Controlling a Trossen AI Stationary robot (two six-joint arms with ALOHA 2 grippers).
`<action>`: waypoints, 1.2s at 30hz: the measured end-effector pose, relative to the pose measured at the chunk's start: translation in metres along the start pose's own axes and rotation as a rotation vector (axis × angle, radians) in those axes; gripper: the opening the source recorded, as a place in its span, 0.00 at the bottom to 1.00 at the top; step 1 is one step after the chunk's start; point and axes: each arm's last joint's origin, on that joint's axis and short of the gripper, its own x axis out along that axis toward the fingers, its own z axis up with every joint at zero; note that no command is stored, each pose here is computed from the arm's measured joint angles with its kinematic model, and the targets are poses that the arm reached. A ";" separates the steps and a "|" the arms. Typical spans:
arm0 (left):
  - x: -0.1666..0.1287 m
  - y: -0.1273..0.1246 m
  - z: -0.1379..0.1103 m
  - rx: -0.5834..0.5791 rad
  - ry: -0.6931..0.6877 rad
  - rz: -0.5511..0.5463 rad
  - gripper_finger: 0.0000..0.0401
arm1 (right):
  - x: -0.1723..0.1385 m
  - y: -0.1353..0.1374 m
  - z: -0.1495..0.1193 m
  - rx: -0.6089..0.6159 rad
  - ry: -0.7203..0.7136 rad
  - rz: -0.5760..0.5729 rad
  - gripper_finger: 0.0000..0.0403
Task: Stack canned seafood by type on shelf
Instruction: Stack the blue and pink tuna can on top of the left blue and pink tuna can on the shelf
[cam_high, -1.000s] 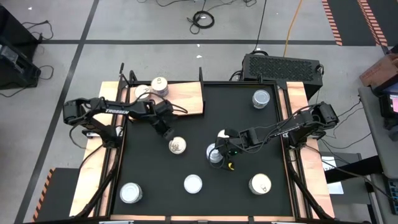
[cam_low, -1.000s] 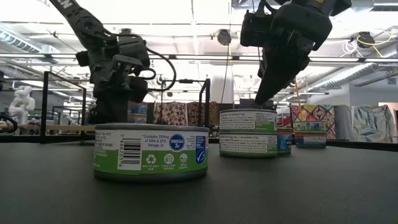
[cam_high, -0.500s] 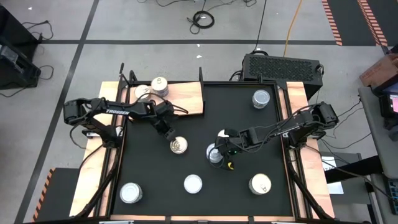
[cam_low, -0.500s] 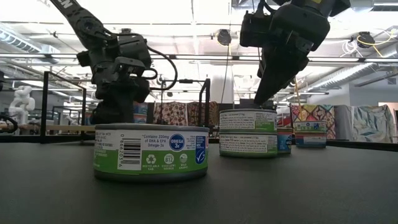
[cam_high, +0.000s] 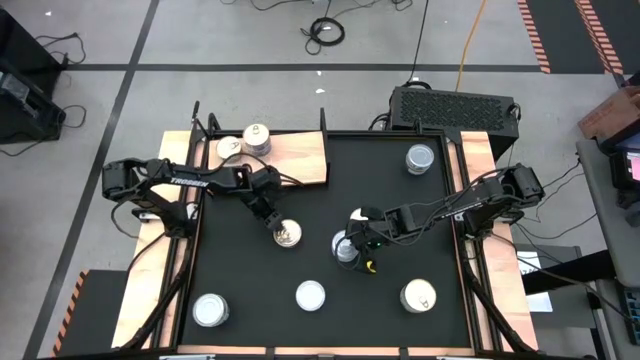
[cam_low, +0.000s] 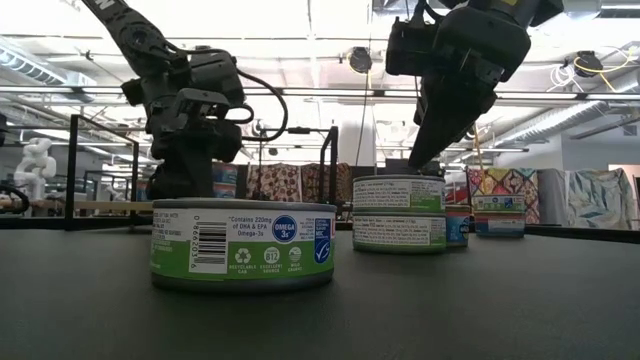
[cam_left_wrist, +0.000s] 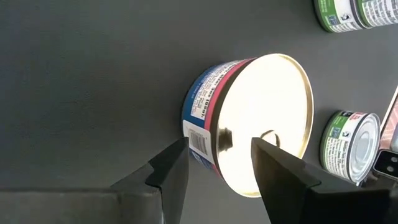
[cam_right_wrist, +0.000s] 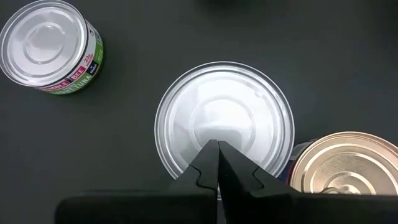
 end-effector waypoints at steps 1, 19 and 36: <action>0.000 0.000 0.000 0.002 0.001 0.000 0.43 | 0.000 0.000 0.000 0.000 0.000 0.000 0.00; 0.001 -0.001 0.000 0.003 -0.011 0.017 0.22 | 0.000 0.001 0.002 -0.019 -0.025 0.010 0.00; -0.009 0.000 0.004 -0.026 -0.043 -0.033 0.00 | 0.000 0.001 0.002 -0.019 -0.024 0.010 0.00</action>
